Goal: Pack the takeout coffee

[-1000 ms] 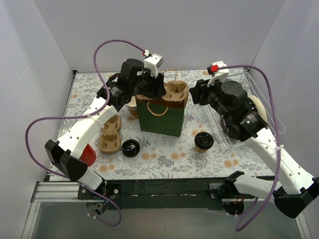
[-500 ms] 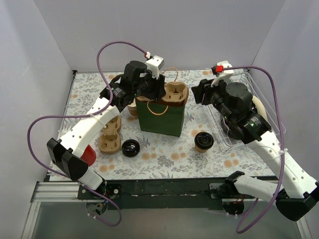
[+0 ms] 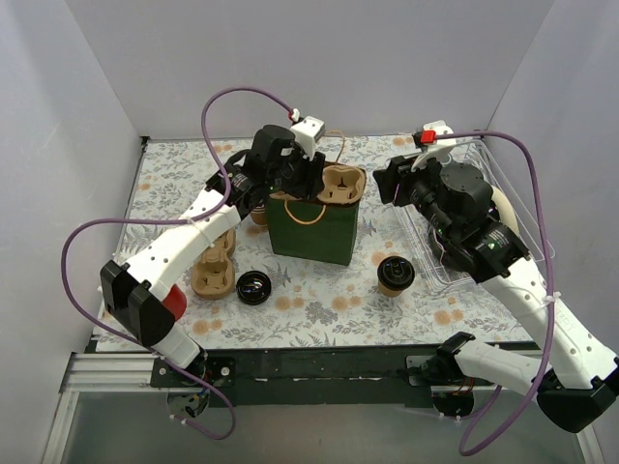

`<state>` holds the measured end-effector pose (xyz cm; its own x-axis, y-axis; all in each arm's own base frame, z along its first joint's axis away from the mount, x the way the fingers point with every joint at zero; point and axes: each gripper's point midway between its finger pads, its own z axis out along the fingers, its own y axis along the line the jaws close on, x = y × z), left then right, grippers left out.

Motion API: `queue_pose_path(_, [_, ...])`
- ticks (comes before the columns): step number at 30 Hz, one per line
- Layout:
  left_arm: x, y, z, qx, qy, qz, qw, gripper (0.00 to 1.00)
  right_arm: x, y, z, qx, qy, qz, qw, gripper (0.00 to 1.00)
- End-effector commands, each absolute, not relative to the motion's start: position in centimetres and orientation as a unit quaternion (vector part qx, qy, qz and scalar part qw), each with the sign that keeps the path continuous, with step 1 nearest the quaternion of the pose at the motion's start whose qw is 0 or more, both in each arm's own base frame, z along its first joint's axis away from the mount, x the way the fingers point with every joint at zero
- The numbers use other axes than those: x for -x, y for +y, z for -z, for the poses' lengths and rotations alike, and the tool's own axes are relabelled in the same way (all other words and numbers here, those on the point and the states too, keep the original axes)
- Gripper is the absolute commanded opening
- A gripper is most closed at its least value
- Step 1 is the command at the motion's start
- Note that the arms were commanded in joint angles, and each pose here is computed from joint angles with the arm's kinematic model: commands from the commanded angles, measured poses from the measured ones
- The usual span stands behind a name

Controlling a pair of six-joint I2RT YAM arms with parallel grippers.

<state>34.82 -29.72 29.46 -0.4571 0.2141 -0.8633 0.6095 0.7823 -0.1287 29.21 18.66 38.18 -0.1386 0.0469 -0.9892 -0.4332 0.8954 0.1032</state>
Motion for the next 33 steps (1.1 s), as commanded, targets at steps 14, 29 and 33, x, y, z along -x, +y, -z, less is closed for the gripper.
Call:
queue_pose_path(14, [-36.1, -28.6, -26.9, -0.243, 0.838, 0.157, 0.462, 0.09, -28.9, 17.6, -40.1, 0.122, 0.704, -0.182, 0.675, 0.56])
queue_pose_path(29, [-35.7, -28.4, -29.1, -0.248, 0.837, 0.144, 0.465, 0.09, -29.3, 18.9, -38.2, 0.081, 0.733, -0.223, 0.638, 0.54])
queue_pose_path(33, [-35.7, -28.2, -28.4, -0.251, 0.843, 0.135, 0.457, 0.08, -30.1, 20.3, -36.7, 0.054, 0.756, -0.247, 0.604, 0.43])
